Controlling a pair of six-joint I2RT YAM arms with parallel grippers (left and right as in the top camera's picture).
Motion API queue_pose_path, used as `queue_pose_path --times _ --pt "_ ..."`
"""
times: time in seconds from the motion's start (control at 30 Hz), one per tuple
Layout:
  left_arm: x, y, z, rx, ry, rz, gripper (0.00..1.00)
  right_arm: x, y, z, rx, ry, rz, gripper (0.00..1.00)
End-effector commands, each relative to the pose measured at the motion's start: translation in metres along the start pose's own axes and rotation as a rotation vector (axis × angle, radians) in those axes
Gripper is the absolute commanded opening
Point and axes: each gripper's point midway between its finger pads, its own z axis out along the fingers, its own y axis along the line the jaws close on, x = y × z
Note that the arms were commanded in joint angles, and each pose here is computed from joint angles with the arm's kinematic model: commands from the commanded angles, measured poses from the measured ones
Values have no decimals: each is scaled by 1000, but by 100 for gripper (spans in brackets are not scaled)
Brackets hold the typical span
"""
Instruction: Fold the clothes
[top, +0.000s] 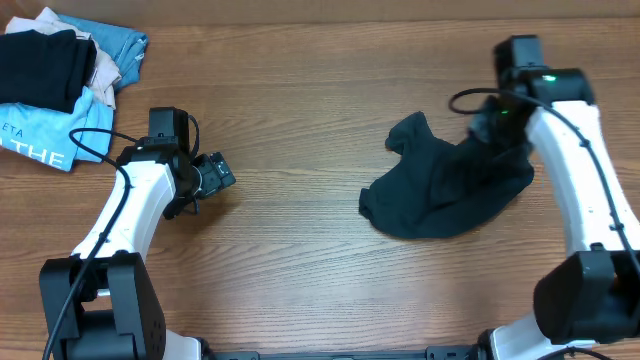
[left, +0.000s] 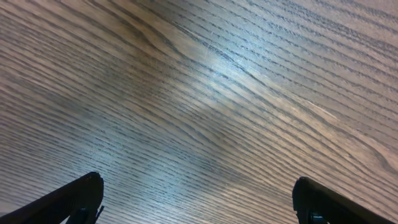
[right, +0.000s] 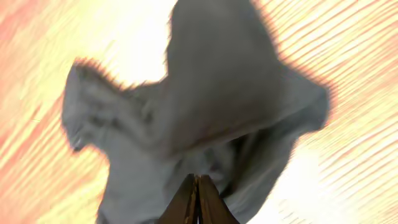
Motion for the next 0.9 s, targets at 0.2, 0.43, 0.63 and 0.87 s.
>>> queue_pose_path --times 0.2,0.43,0.63,0.87 --pt "0 -2 3 10 0 10 100 65 17 -2 -135 235 -288 93" --pt "4 0 3 1 18 10 100 104 29 60 -99 220 -307 90" --pt "2 0 3 4 12 10 100 102 36 83 -139 160 -307 85" --pt "2 -1 3 6 8 10 100 115 26 111 -131 150 -305 80"
